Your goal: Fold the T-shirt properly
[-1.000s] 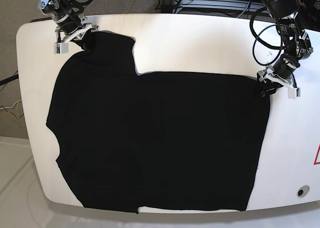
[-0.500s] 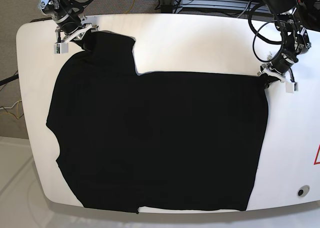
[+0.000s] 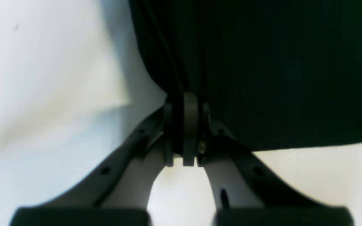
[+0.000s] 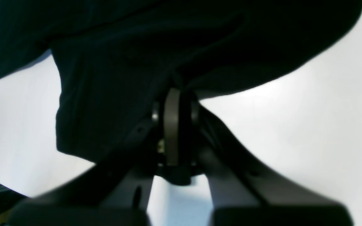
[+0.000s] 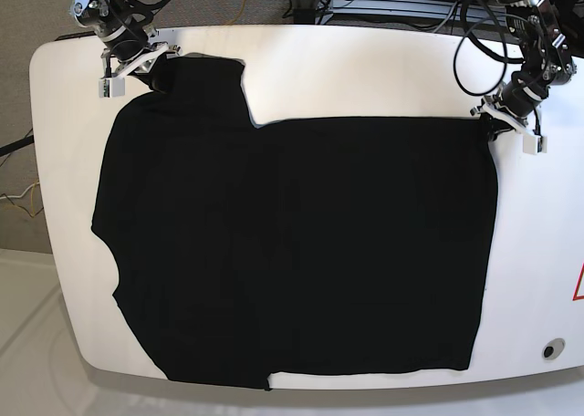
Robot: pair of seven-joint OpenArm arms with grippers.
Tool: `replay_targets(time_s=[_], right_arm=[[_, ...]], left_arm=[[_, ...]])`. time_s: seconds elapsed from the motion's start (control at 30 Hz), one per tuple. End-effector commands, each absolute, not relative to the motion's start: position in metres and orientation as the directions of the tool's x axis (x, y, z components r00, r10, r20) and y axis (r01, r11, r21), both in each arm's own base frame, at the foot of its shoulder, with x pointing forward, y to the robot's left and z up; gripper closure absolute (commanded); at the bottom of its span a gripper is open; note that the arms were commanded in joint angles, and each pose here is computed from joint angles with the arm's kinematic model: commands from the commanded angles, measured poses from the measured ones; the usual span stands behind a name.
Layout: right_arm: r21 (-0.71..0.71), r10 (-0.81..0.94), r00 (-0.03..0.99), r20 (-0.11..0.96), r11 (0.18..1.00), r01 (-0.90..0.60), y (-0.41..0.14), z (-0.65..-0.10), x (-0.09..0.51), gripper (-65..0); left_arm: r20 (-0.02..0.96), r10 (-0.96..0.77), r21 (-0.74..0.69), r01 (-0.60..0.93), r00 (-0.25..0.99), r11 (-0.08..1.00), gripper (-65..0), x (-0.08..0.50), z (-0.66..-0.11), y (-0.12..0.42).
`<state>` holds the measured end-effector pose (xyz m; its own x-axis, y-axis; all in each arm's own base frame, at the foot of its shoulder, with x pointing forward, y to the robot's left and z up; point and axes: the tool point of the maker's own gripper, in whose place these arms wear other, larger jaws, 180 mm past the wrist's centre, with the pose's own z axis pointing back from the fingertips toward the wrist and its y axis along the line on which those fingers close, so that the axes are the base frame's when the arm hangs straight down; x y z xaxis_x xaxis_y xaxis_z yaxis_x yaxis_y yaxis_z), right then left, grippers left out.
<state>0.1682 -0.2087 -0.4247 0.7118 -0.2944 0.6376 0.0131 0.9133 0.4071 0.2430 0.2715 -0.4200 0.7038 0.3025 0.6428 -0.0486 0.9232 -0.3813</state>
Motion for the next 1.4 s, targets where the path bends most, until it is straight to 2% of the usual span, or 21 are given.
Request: replay_targets(time_s=[0.0, 0.9, 1.37], right_arm=[[0.394, -0.278, 0.721, 0.635, 0.919, 0.008, -0.211, -0.424, 0.161, -0.8], [0.385, -0.27, 0.806, 0.527, 0.921, 0.058, -0.213, -0.442, 0.096, 0.0], [0.377, -0.278, 0.823, 0.496, 0.922, 0.085, -0.217, -0.446, 0.075, 0.0]], left_arm=[[0.647, 0.265, -0.343, -0.038, 0.715, 0.939, -2.1, 0.236, -0.415, 0.276], [0.538, 0.281, -0.353, -0.091, 0.794, 0.931, -2.1, 0.174, -0.446, 0.266], [0.44, 0.156, -0.204, -0.071, 0.885, 0.976, -2.1, 0.131, -0.473, 0.273]])
